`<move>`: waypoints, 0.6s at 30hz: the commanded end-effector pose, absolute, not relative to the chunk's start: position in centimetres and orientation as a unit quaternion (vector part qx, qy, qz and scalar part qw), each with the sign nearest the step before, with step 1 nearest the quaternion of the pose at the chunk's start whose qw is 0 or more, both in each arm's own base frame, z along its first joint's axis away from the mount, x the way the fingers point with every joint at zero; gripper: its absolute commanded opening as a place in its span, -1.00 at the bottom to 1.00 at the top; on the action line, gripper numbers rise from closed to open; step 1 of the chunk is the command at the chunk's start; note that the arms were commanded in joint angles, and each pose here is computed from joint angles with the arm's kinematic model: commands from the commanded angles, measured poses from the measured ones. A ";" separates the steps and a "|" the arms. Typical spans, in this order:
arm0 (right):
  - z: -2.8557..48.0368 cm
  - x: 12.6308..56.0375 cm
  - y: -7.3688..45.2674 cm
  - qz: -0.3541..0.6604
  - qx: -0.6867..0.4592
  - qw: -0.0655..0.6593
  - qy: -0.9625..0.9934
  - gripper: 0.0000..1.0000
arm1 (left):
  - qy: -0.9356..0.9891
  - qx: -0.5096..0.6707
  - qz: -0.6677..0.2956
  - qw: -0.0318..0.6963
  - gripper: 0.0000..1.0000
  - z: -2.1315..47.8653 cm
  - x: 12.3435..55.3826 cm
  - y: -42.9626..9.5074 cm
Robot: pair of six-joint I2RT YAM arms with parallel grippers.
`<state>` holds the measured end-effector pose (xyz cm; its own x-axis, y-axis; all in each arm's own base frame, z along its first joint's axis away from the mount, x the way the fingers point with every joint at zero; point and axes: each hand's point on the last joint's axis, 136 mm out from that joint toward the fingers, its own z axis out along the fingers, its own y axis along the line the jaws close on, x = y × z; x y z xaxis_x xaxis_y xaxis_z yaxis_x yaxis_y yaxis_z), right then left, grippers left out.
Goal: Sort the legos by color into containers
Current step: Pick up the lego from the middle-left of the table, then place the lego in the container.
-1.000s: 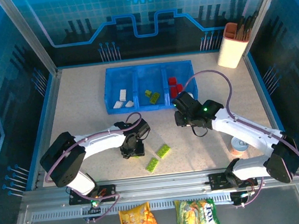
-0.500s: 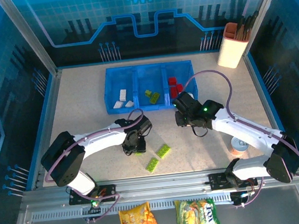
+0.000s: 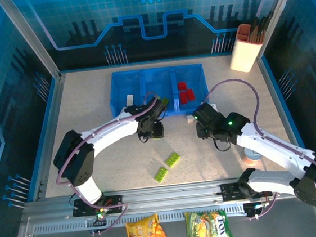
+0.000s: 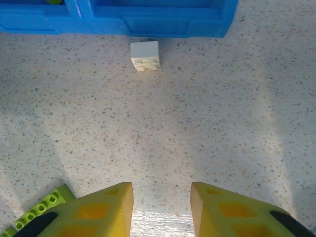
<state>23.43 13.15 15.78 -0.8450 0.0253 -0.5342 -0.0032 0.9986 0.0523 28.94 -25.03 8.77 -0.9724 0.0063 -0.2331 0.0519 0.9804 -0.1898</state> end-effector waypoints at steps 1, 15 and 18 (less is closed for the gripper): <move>15.7 22.6 10.9 -0.001 0.031 0.278 0.960 -0.26 | 0.988 0.036 -0.088 0.121 -0.24 9.7 30.9 -25.2; 17.2 20.5 8.0 -0.012 0.059 0.295 0.954 -0.26 | 0.983 0.003 -0.092 0.157 -0.24 10.7 39.3 -25.4; 17.2 20.1 7.6 -0.012 0.063 0.295 0.953 -0.26 | 0.983 -0.007 -0.082 0.167 -0.24 10.4 40.8 -25.1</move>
